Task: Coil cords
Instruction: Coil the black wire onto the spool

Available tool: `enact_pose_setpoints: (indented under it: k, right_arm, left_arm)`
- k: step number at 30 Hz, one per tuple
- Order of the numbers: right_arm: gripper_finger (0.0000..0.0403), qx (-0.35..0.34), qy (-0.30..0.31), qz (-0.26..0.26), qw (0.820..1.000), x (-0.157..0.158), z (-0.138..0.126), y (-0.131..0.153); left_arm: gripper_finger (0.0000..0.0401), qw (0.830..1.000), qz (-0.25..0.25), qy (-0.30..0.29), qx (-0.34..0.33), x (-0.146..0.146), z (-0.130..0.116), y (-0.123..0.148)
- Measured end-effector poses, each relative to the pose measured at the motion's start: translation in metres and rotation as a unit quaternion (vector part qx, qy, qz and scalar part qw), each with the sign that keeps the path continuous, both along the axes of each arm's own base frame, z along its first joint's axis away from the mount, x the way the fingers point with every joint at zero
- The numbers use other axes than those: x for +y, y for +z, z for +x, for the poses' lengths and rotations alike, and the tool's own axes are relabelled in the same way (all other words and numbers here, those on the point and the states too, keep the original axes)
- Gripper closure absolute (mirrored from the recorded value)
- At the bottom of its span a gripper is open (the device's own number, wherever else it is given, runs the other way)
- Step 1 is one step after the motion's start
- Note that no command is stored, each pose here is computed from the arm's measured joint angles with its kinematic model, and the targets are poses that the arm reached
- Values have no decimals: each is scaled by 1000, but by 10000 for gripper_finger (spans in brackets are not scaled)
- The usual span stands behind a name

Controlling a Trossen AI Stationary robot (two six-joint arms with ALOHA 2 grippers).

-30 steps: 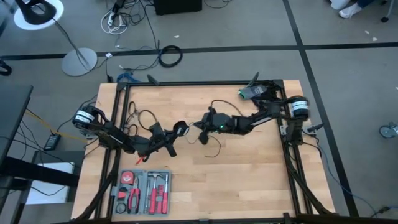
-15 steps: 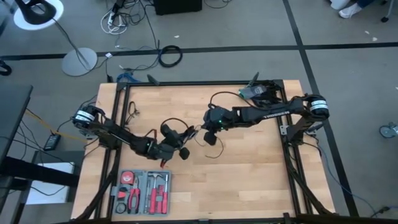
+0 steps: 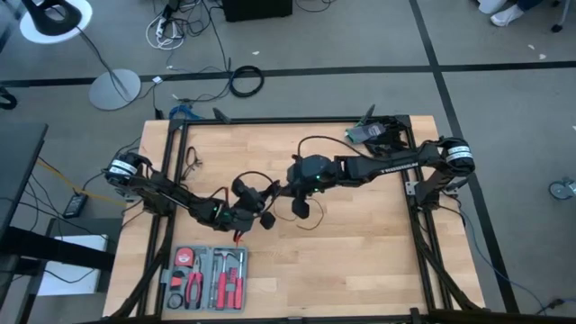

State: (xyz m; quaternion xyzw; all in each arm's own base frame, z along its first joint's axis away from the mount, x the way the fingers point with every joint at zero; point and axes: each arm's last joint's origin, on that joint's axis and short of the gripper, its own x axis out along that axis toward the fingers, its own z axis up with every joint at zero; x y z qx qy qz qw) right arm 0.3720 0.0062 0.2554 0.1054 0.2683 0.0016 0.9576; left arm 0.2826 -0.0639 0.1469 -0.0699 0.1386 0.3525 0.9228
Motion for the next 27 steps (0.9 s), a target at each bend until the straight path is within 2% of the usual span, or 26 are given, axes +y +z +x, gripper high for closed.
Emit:
enact_pose_setpoints:
  k: [5, 10, 18, 22, 27]
  right_arm:
    - [403, -21, 9, -12, 1000, 1, 20, -22]
    - [395, -7, 20, -23, 1000, 2, 30, -45]
    - [361, 13, 22, -72, 997, 10, 30, -55]
    - [346, 50, 12, -109, 993, 15, 26, -61]
    - [343, 37, -7, -137, 990, 24, 18, -76]
  left_arm:
    - [401, 1000, -6, -2, -20, 0, 2, 3]
    - [401, 1000, -13, 1, -23, 0, 1, 2]
    - [401, 998, -34, 5, -53, 0, 2, 4]
    - [401, 998, -35, 7, -60, 0, 2, 5]
    - [401, 990, -57, 2, -131, 5, -17, -5]
